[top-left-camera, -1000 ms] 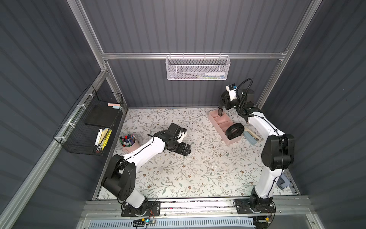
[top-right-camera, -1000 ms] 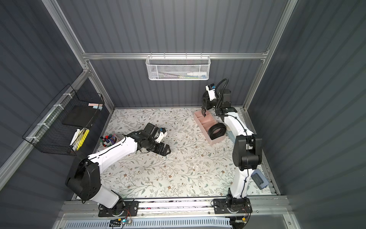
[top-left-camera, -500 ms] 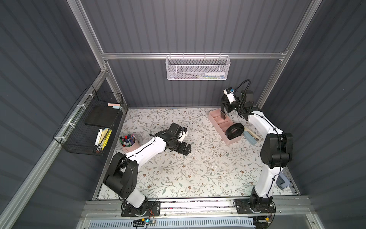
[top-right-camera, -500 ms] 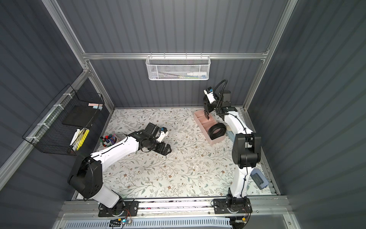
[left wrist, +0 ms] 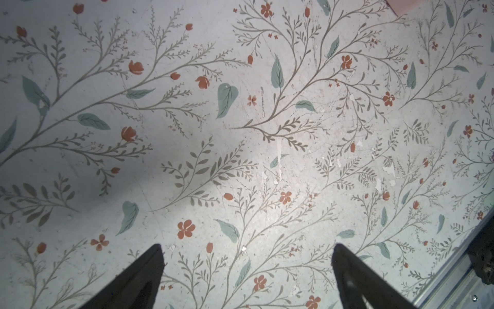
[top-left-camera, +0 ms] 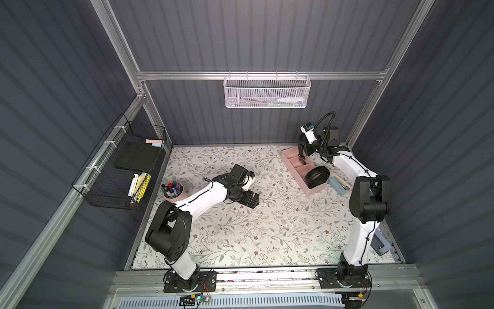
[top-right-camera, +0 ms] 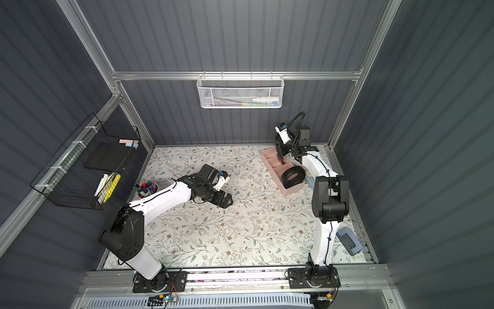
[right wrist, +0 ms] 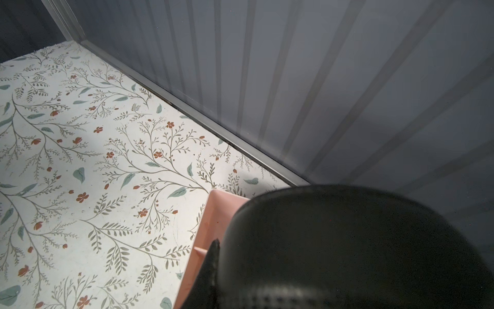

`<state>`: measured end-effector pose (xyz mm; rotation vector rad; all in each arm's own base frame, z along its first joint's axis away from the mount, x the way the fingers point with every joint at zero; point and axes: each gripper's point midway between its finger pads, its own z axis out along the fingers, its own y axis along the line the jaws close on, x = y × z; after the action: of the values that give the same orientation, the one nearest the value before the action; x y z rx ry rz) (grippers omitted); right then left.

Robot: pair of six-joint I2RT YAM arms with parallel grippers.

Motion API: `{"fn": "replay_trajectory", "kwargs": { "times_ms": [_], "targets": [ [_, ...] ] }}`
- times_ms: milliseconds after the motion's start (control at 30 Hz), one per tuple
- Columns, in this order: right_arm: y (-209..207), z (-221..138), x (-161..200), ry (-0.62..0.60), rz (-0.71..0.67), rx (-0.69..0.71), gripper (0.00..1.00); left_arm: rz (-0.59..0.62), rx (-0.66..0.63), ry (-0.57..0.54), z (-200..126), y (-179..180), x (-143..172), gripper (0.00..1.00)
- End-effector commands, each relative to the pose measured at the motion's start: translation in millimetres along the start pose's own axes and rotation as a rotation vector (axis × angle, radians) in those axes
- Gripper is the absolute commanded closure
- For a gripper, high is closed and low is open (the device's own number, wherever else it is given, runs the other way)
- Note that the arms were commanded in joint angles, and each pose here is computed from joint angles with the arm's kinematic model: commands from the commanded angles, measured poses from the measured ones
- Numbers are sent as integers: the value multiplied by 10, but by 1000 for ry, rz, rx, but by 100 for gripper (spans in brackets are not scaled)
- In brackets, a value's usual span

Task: Place the belts into the storage roll
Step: Place the belt in the container.

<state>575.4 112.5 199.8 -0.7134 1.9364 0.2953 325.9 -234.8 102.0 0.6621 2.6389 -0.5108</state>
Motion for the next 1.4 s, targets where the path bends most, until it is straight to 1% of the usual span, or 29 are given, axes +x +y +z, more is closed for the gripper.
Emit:
{"fn": "replay_trajectory", "kwargs": {
  "times_ms": [0,233,400,867,933,1000,1100,1200,1333,1367],
  "targets": [
    [-1,-22,-57,-34,-61,-6,100,24,-1,2,-19,7,-64,1],
    [125,44,145,-3,-37,-59,100,25,5,12,0,2,-45,1],
    [237,99,324,18,15,-103,100,27,4,15,-30,-1,-8,1],
    [404,239,585,-3,170,-172,100,29,-6,20,-135,3,128,1],
    [422,271,611,-5,185,-173,100,31,-8,20,-147,3,142,1],
    [452,301,617,-10,172,-174,100,30,-10,16,-159,9,148,1],
    [488,344,647,4,156,-183,100,34,-10,17,-164,9,175,1],
    [467,375,697,23,171,-171,100,36,-10,17,-173,5,191,1],
    [505,394,800,67,198,-191,100,34,-11,24,-176,6,207,0],
    [517,396,836,83,209,-195,96,32,-13,23,-177,12,207,1]
  ]
}}
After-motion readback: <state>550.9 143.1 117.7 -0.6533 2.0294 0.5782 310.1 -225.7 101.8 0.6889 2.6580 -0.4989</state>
